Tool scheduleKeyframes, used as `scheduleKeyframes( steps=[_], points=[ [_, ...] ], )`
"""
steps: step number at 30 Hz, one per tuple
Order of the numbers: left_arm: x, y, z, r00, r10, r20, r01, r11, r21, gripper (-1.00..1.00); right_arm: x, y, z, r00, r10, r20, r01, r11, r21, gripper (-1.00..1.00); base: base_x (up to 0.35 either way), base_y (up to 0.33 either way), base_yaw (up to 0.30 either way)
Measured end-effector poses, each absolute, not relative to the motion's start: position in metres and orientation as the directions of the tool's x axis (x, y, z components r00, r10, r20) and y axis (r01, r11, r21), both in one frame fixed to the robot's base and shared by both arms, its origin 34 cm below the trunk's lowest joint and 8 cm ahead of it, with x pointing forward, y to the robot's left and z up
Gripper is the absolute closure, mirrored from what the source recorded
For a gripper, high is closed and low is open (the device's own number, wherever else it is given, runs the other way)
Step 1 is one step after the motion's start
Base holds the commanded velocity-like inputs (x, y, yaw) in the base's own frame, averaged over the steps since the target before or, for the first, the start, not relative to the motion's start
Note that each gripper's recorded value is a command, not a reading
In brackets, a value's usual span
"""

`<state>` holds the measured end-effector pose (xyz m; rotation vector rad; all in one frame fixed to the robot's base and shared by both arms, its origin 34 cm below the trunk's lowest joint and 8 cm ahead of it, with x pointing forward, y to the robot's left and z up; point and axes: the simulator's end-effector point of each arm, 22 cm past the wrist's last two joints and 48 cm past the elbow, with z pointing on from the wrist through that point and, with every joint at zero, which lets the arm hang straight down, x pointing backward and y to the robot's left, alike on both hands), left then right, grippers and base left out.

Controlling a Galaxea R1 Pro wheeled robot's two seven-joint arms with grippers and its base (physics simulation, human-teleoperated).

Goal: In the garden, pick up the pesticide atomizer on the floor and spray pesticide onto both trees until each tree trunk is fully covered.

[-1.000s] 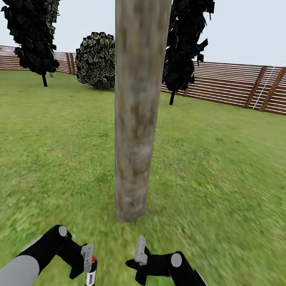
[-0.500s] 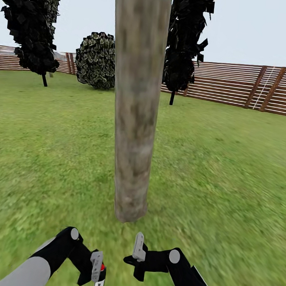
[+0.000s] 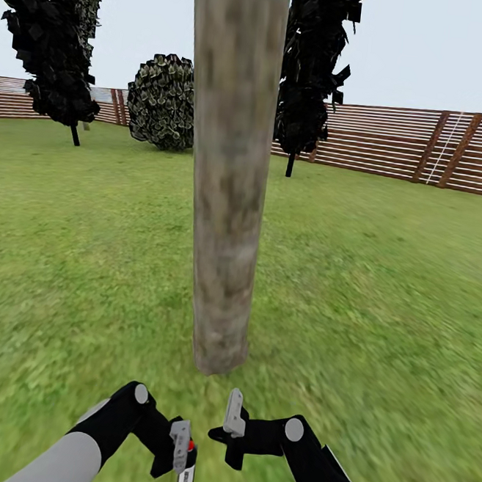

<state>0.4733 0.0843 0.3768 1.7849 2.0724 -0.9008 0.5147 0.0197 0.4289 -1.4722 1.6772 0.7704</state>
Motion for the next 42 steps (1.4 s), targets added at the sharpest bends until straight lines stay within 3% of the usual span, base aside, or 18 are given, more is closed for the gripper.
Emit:
scheduleKeyframes(
  steps=[42],
  points=[
    [0.486,0.051,0.400,-0.219,0.724,-0.654,0.963,0.051,-0.266,1.00,0.515,0.019,0.429,-0.046,-0.529,-0.848,-0.987,0.154,-0.043,1.00,0.000,0.000,0.000]
  ],
)
